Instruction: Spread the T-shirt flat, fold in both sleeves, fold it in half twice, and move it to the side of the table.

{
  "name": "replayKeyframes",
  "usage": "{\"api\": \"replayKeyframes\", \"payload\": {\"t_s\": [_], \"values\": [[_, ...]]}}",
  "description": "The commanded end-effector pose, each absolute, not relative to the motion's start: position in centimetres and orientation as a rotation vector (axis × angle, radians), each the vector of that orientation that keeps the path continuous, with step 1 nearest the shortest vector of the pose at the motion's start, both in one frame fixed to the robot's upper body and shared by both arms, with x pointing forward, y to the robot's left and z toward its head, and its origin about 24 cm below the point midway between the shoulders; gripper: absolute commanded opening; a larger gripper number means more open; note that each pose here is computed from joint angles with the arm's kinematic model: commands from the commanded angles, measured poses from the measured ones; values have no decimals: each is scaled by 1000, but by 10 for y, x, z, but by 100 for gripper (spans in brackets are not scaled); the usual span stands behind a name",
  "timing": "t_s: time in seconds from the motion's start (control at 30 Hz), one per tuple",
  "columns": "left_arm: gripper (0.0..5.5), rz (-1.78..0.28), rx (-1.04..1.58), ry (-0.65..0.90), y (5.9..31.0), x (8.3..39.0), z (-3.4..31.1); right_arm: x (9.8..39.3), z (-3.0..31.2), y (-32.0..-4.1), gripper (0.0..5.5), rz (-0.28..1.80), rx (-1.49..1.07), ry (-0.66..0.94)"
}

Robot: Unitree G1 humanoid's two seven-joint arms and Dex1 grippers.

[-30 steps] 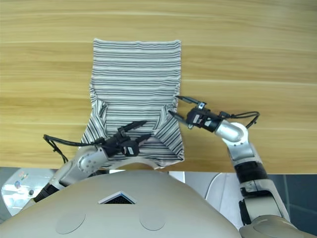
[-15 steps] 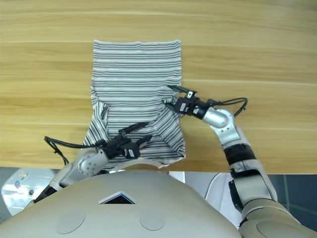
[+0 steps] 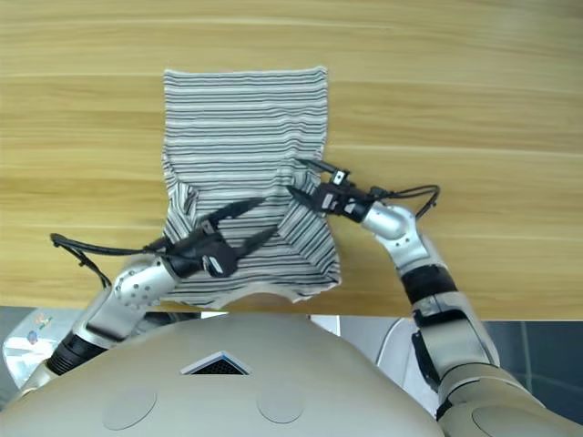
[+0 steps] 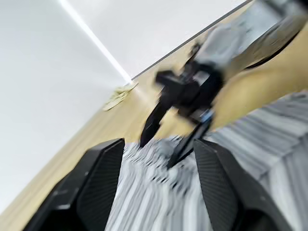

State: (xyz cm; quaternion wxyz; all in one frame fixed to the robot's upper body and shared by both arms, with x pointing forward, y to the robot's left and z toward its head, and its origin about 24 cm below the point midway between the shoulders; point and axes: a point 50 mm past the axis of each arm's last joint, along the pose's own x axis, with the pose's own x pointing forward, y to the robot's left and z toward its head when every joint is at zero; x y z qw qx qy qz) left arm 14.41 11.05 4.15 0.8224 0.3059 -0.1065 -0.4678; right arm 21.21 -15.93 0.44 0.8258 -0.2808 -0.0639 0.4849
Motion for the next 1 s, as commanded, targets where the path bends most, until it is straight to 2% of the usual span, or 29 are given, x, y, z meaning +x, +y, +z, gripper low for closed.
{"api": "replayKeyframes", "payload": {"t_s": [0.03, 0.13, 0.27, 0.33, 0.4, 0.47, 0.57, 0.67, 0.73, 0.8, 0.83, 1.0], "values": [[267, -976, 780, -121, 140, 147, 30, 193, 16, -166, 277, 1105, -590, -165], [267, -872, 850, -69, 169, 157, 33, 188, 40, -182, 277, 1043, -540, -224], [267, -829, 884, -57, 182, 159, 37, 187, 48, -198, 277, 979, -567, -215], [267, -682, 1019, 47, 229, 151, 47, 165, 47, -227, 277, 968, -707, -125], [267, -507, 1144, 139, 269, 144, 58, 151, 55, -257, 277, 861, -865, -64], [267, -470, 1245, 237, 287, 131, 53, 144, 56, -271, 277, 790, -1052, -4], [267, -670, 1287, 336, 279, 93, 42, 132, 49, -273, 277, 822, -1226, 41], [267, -768, 1275, 345, 269, 68, 53, 115, 45, -270, 277, 907, -1268, 75], [267, -921, 1186, 299, 243, 54, 51, 113, 40, -263, 277, 960, -1262, 71], [267, -1056, 1086, 243, 218, 46, 48, 119, 37, -251, 277, 1008, -1257, 29], [267, -1085, 1068, 236, 214, 46, 48, 122, 38, -246, 277, 1027, -1260, 13], [267, -1134, 1073, 241, 214, 50, 44, 125, 33, -242, 277, 1088, -1259, 29]]}}
